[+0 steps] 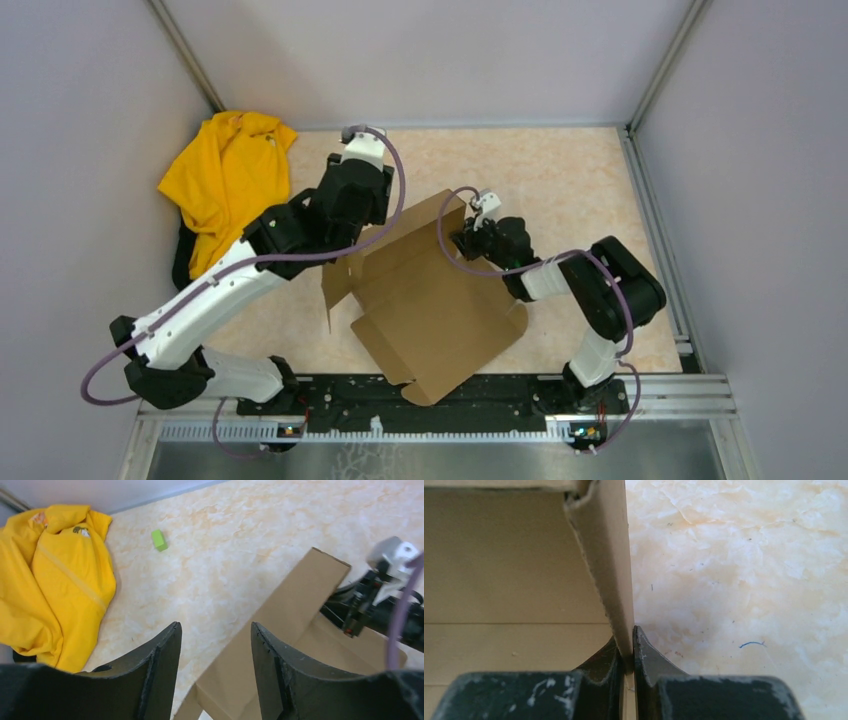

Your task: Fold the paper box

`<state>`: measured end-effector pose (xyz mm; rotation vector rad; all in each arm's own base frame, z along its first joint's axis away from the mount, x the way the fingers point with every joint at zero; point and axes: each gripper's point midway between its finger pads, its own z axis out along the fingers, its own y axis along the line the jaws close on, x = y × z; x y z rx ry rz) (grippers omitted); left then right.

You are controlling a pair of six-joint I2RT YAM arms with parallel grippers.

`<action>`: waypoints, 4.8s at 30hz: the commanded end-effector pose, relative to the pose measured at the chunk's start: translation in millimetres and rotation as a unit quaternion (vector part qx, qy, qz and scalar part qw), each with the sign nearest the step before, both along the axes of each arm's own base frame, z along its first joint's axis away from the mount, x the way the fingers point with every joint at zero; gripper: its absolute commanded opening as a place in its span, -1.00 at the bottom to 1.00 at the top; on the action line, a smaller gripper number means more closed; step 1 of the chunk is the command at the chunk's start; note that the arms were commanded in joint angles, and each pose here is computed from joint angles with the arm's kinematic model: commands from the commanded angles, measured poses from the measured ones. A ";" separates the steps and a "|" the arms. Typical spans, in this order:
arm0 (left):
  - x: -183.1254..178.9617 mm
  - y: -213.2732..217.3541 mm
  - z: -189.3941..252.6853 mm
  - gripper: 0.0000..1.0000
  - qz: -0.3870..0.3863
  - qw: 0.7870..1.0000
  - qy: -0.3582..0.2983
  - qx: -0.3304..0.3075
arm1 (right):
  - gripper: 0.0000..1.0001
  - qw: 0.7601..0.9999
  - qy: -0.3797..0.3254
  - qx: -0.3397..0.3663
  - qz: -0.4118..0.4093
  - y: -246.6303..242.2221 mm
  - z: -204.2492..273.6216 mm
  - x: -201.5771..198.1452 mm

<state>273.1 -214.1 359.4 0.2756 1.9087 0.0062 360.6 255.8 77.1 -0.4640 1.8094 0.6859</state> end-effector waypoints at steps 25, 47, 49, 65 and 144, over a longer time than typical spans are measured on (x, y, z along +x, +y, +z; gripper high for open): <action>31.7 -9.3 -158.7 0.08 0.009 0.994 0.112 0.009 | -0.82 0.989 -0.134 -0.038 -0.046 3.5 39.6 -7.4; 15.8 -33.6 -179.0 -0.01 -0.057 0.985 0.160 -0.024 | -0.75 0.986 -0.157 -0.024 -0.057 27.2 48.0 11.7; 14.2 -35.2 -179.2 -0.02 -0.062 0.984 0.163 -0.026 | -0.75 0.985 -0.159 -0.023 -0.059 31.8 47.9 15.0; 10.6 -29.7 -185.7 -0.03 -0.063 0.984 0.165 -0.013 | -0.89 0.983 -0.170 -0.014 -0.074 47.8 57.6 26.8; 19.2 149.3 -193.4 0.50 0.122 0.947 -0.139 -0.264 | -1.00 0.954 -0.104 -0.086 -0.268 -83.2 26.1 -34.3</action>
